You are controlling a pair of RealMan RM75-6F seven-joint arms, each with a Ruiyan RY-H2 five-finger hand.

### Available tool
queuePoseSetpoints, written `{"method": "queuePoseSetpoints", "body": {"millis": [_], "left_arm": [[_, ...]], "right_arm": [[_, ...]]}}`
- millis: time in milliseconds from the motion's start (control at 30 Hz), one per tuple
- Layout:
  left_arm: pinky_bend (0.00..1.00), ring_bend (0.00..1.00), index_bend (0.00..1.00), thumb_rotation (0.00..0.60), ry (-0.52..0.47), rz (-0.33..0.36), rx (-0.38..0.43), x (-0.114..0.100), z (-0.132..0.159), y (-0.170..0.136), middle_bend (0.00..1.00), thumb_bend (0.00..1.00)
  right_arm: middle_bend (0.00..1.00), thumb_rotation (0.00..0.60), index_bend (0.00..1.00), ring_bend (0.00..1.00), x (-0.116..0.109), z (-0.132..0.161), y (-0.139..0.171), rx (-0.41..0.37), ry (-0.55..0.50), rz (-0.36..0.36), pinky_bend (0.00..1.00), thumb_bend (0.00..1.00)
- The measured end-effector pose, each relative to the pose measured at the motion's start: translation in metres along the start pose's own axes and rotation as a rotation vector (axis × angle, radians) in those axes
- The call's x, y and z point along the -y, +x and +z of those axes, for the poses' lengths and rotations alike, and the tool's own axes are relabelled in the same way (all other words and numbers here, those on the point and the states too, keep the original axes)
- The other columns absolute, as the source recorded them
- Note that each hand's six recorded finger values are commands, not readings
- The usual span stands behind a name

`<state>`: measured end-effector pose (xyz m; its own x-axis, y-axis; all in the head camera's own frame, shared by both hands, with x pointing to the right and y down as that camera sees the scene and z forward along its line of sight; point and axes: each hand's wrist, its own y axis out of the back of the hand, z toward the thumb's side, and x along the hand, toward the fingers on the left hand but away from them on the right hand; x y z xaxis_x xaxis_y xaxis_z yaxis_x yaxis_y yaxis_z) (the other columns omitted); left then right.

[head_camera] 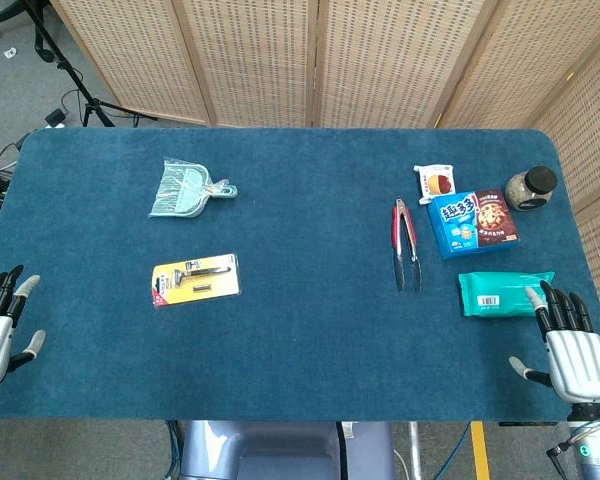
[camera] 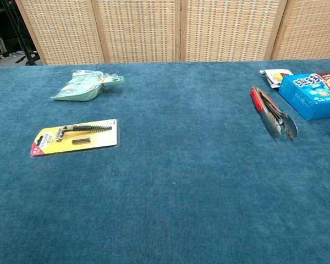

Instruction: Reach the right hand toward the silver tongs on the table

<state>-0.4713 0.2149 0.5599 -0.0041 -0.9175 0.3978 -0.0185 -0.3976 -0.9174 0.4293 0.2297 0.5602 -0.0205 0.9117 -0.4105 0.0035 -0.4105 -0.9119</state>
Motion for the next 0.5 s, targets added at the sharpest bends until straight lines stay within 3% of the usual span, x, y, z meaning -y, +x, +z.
{"method": "queuePoseSetpoints", "body": {"millis": [500], "left_arm": [[0.04,0.0,0.0,0.6,-0.004,-0.001,0.004,0.0001,0.0008,0.0002,0.0,0.33]], "right_arm": [[0.0,0.6,0.0,0.0,0.0001,0.0013,-0.0001,-0.007,-0.01,0.002,0.0,0.03]]}}
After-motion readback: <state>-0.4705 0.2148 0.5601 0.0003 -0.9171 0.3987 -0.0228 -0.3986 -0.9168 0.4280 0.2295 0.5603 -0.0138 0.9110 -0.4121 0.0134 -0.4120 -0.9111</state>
